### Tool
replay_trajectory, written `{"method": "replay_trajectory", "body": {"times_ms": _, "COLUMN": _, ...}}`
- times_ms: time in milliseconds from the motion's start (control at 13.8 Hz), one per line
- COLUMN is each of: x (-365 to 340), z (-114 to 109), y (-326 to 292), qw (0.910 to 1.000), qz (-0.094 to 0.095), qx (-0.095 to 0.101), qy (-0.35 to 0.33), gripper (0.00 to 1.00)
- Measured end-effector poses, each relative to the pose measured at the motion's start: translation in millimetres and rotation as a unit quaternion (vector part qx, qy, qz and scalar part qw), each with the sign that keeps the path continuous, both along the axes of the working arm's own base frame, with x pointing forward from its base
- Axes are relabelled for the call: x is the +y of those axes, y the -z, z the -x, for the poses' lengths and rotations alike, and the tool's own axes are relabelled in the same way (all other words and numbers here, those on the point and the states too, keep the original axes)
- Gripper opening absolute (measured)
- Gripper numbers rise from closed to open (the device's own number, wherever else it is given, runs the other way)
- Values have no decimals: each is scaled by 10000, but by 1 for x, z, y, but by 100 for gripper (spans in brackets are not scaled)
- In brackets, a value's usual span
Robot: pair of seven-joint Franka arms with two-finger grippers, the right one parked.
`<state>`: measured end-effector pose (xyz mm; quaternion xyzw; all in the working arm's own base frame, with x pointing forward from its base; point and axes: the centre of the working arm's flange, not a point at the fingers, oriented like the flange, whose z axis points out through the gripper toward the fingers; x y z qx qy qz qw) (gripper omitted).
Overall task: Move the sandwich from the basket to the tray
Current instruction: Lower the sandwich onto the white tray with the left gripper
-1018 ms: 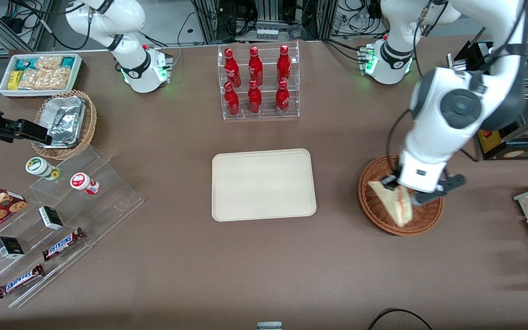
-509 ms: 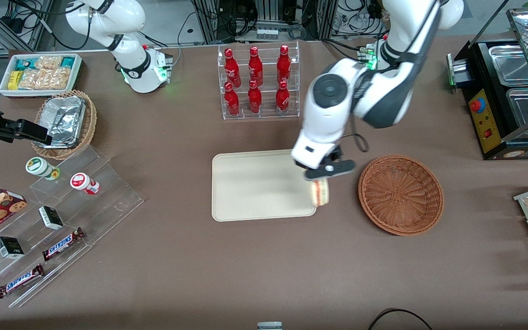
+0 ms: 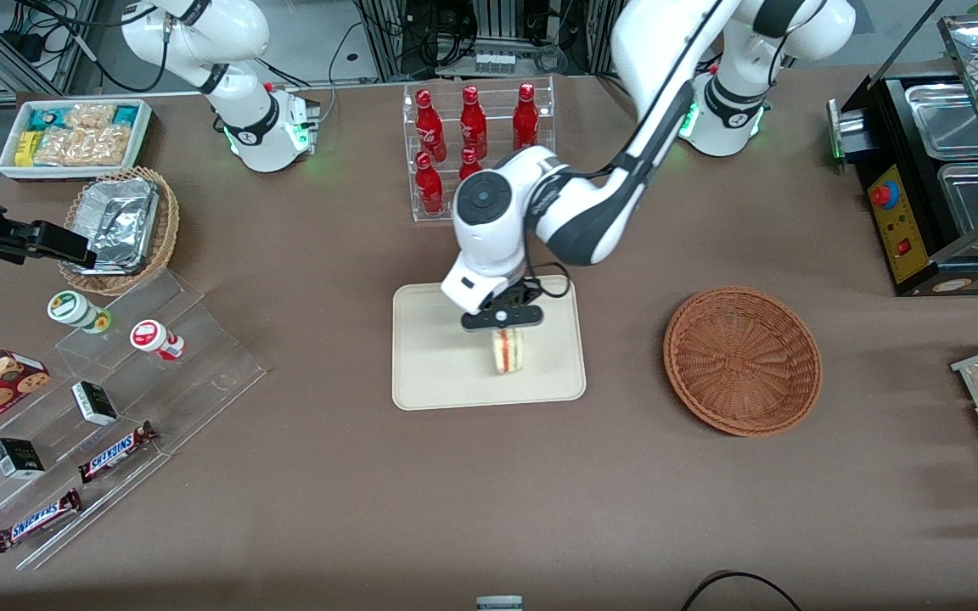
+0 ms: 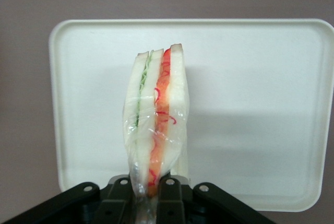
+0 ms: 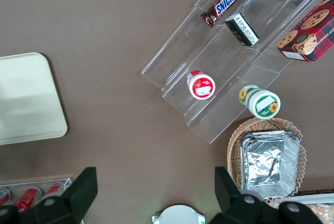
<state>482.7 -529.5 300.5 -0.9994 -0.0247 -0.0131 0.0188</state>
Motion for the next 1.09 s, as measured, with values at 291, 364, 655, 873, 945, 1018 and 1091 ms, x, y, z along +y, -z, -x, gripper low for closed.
{"method": "replay_trajectory", "body": {"times_ms": 291, "x": -15, "z": 9, "y": 31, "qw": 9999, "qz": 11, "qx": -10, "qy": 134, "gripper": 15}}
{"method": "replay_trajectory", "body": {"times_ms": 364, "x": -18, "z": 12, "y": 38, "qw": 9998, "qz": -51, "qx": -24, "qy": 203, "gripper": 15}}
{"method": "replay_trajectory", "body": {"times_ms": 655, "x": -21, "z": 19, "y": 60, "qw": 9988, "qz": -280, "qx": -76, "qy": 400, "gripper": 15}}
{"method": "replay_trajectory", "body": {"times_ms": 873, "x": -22, "z": 21, "y": 64, "qw": 9986, "qz": -307, "qx": -66, "qy": 428, "gripper": 15}}
{"method": "replay_trajectory", "body": {"times_ms": 945, "x": -22, "z": 21, "y": 64, "qw": 9986, "qz": -304, "qx": -69, "qy": 429, "gripper": 20}}
{"method": "replay_trajectory", "body": {"times_ms": 1018, "x": -23, "z": 21, "y": 63, "qw": 9986, "qz": -300, "qx": -74, "qy": 428, "gripper": 28}}
{"method": "replay_trajectory", "body": {"times_ms": 1091, "x": -23, "z": 20, "y": 63, "qw": 9986, "qz": -295, "qx": -81, "qy": 425, "gripper": 39}}
